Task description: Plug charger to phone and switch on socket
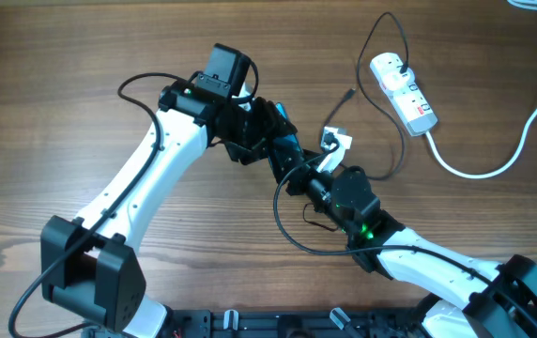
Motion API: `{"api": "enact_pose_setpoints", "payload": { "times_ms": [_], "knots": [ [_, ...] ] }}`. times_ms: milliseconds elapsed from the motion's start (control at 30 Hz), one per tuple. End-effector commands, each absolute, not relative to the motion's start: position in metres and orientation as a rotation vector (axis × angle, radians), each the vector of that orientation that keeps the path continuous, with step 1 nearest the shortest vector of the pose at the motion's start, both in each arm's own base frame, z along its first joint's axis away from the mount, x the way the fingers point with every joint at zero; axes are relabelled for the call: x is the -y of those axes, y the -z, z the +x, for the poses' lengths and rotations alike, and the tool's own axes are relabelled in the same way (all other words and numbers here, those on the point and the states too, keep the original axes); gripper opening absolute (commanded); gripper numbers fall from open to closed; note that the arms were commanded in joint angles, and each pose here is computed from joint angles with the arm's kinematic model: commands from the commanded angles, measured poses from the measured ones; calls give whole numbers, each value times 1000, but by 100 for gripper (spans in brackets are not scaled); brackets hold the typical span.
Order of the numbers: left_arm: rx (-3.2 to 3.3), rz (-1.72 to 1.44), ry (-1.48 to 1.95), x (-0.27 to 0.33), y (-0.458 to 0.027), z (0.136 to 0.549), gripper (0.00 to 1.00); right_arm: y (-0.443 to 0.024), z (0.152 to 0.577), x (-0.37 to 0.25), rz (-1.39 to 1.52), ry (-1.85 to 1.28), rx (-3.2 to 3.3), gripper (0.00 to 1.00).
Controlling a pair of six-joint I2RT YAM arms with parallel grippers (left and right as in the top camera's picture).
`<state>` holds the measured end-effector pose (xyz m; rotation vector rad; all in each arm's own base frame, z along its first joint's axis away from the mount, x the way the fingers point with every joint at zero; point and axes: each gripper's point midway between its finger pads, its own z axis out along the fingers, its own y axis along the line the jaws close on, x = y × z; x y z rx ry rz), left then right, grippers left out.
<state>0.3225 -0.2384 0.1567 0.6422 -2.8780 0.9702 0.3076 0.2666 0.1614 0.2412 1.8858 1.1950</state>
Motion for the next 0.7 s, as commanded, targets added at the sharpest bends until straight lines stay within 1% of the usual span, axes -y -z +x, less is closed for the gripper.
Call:
{"api": "enact_pose_setpoints", "payload": {
  "times_ms": [0, 67, 133, 267, 533, 667],
  "knots": [
    [2901, 614, -1037, 245, -177, 323, 48, -166, 312, -268, 255, -1191, -1868, 50],
    [2901, 614, -1037, 245, -177, 323, 48, -165, 312, -268, 248, -1184, -1873, 50],
    [2901, 614, -1036, 245, -177, 323, 48, -165, 311, -269, 219, -1171, -1875, 46],
    [2901, 613, -1036, 245, -177, 323, 48, -163, 310, -270, 195, -1160, -1881, 36],
    [2902, 613, -1036, 245, -177, 323, 48, -164, 308, -272, 182, -1176, -1883, 33],
    [2907, 603, -1034, 245, -177, 323, 49, -164, 306, -274, 168, -1190, -1888, 30]
  ]
}}
